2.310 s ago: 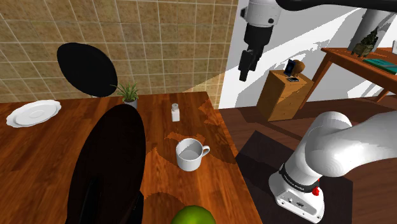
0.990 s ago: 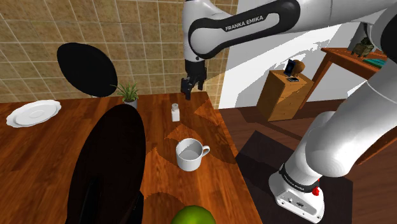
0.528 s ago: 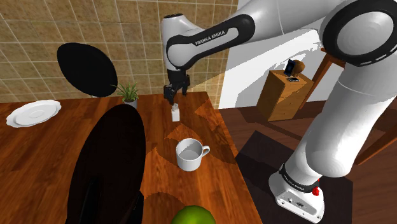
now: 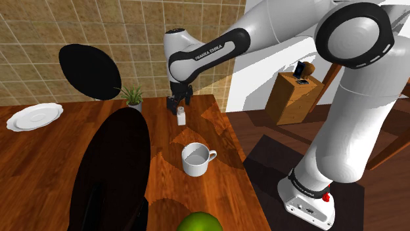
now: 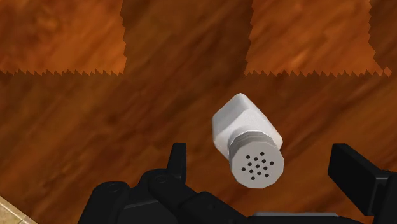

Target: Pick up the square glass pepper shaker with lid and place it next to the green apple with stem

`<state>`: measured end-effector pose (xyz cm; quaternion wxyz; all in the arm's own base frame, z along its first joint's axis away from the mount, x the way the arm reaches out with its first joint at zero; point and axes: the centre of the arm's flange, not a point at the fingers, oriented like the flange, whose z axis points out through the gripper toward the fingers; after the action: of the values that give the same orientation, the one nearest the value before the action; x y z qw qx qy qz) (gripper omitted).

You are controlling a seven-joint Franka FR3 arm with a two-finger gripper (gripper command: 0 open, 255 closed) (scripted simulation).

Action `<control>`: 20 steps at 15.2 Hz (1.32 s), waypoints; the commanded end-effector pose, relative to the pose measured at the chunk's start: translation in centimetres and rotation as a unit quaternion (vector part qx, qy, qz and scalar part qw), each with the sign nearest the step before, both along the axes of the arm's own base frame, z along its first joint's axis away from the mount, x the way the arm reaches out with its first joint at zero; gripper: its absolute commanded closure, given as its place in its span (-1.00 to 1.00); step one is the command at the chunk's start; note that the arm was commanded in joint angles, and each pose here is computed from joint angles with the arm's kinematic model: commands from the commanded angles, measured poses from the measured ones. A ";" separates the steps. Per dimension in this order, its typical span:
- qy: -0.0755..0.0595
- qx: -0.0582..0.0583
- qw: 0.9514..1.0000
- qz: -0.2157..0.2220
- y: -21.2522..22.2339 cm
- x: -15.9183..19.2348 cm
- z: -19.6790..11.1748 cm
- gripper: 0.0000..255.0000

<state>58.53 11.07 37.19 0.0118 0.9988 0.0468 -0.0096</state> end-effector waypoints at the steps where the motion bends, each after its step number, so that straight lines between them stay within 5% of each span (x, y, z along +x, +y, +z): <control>1: 0.000 0.000 1.000 0.000 -0.1 -0.1 -0.9 -1.00; 8: 0.000 0.000 1.000 0.000 -0.1 -0.1 -0.9 -1.00; 9: 0.000 0.000 1.000 0.000 -0.1 -0.1 -0.9 1.00; 20: 0.000 0.000 1.000 0.000 -0.1 -0.1 0.2 1.00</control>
<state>58.47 10.97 36.90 0.0117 0.9988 0.0468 -0.0093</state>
